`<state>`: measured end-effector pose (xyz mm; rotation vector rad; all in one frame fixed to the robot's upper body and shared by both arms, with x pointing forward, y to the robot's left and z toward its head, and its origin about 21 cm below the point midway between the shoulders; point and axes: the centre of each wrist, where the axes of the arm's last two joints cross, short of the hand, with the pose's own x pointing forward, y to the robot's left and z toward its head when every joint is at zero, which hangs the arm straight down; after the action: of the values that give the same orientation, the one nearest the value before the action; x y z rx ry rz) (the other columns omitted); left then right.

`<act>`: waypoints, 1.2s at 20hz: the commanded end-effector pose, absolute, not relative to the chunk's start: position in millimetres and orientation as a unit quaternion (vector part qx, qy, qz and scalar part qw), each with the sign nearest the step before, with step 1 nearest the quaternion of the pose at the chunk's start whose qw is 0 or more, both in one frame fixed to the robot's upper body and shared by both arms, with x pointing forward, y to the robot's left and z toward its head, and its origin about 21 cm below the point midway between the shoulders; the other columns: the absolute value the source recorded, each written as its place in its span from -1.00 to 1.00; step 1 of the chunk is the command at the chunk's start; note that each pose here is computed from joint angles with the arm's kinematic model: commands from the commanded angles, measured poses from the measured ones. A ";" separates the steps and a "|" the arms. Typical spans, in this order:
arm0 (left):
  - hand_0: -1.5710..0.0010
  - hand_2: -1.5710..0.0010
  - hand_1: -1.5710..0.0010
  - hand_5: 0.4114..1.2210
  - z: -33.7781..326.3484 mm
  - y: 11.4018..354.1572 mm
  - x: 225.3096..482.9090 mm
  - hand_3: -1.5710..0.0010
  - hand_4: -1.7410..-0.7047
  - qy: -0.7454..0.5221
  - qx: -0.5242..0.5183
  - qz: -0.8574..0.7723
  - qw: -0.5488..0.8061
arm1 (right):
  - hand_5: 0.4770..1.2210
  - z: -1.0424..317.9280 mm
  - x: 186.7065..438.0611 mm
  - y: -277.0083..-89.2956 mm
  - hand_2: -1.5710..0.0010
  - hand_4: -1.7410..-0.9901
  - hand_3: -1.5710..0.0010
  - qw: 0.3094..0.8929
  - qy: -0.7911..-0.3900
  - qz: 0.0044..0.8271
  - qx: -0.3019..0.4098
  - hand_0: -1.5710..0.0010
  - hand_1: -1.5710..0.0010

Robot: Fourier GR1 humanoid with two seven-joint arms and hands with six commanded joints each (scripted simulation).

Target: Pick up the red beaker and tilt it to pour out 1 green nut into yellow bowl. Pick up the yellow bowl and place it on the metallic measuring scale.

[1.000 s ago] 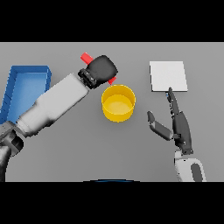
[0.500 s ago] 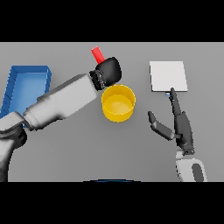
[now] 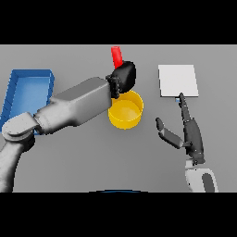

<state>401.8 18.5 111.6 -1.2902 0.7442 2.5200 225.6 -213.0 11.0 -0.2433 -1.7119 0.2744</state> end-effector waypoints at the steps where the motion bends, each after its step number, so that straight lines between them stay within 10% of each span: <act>1: -1.00 -1.00 -1.00 1.00 112.9 17.3 400.4 -1.00 -0.96 0.248 -0.440 0.855 0.120 | -0.58 10.8 228.8 -211.9 1.00 0.56 1.00 0.644 -0.751 0.110 -0.100 1.00 1.00; 9: -1.00 -1.00 -1.00 1.00 196.4 17.7 432.8 -1.00 -0.97 0.233 -0.508 0.817 0.137 | -0.52 9.6 226.5 -211.6 1.00 0.56 1.00 0.632 -0.762 0.111 -0.088 1.00 1.00; 11: -1.00 -1.00 -1.00 1.00 231.5 26.5 442.6 -0.50 -0.98 0.256 -0.535 0.797 0.111 | -0.51 9.8 226.9 -209.2 1.00 0.55 1.00 0.628 -0.764 0.116 -0.090 1.00 1.00; 14: -1.00 -1.00 -1.00 1.00 291.2 52.2 461.7 -0.74 -0.97 0.315 -0.580 0.751 -0.005 | -0.50 11.2 227.4 -209.2 1.00 0.55 1.00 0.626 -0.767 0.118 -0.082 1.00 1.00; 24: -1.00 -1.00 -1.00 1.00 319.1 240.1 490.5 -0.88 -1.00 0.561 -0.488 0.433 -0.510 | -0.60 11.0 235.3 -204.2 1.00 0.75 1.00 0.625 -0.771 0.106 -0.055 1.00 1.00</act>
<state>490.5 241.2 318.4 -2.3934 2.7441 2.1240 235.2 -204.2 10.8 -0.1261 -1.7698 0.2429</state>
